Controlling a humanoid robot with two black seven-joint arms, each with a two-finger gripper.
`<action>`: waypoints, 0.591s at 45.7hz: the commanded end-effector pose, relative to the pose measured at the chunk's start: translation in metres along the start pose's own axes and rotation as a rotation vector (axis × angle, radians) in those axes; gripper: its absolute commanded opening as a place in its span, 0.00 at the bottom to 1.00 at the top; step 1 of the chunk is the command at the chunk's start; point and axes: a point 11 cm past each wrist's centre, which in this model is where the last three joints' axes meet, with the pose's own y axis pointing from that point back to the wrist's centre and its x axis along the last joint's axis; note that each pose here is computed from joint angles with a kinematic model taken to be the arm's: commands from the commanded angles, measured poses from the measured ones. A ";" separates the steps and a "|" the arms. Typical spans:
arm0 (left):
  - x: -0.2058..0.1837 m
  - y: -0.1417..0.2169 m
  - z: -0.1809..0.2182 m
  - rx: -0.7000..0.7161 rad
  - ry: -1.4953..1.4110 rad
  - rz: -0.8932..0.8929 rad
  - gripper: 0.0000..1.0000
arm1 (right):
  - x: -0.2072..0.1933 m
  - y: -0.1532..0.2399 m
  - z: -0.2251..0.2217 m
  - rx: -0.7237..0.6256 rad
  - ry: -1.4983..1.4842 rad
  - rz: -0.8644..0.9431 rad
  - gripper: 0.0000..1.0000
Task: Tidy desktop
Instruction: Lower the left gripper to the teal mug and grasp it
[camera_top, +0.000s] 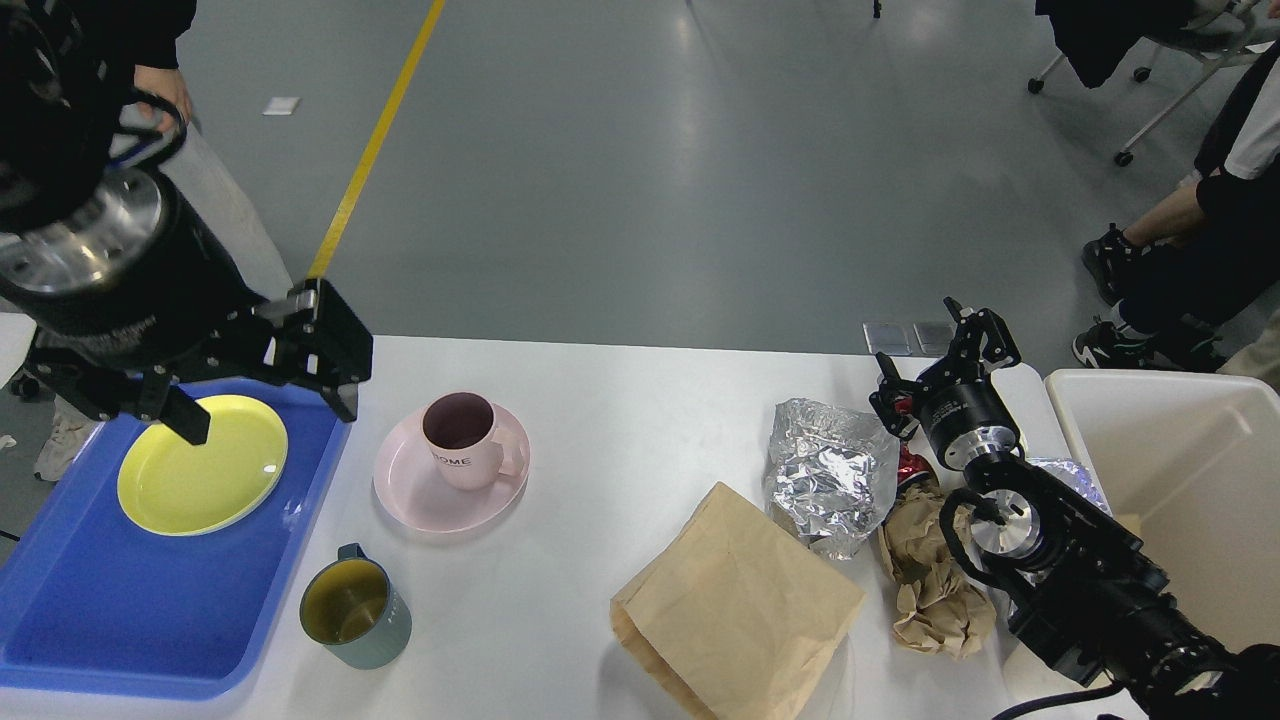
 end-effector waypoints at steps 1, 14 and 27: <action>0.003 -0.064 -0.043 0.028 0.070 -0.010 0.91 | 0.000 0.000 0.000 0.000 0.000 0.000 1.00; -0.023 -0.179 -0.108 0.051 0.133 -0.049 0.90 | 0.000 0.000 0.000 0.000 0.000 0.000 1.00; -0.027 -0.236 -0.123 0.062 0.145 0.012 0.89 | 0.000 0.000 0.000 0.000 0.000 0.000 1.00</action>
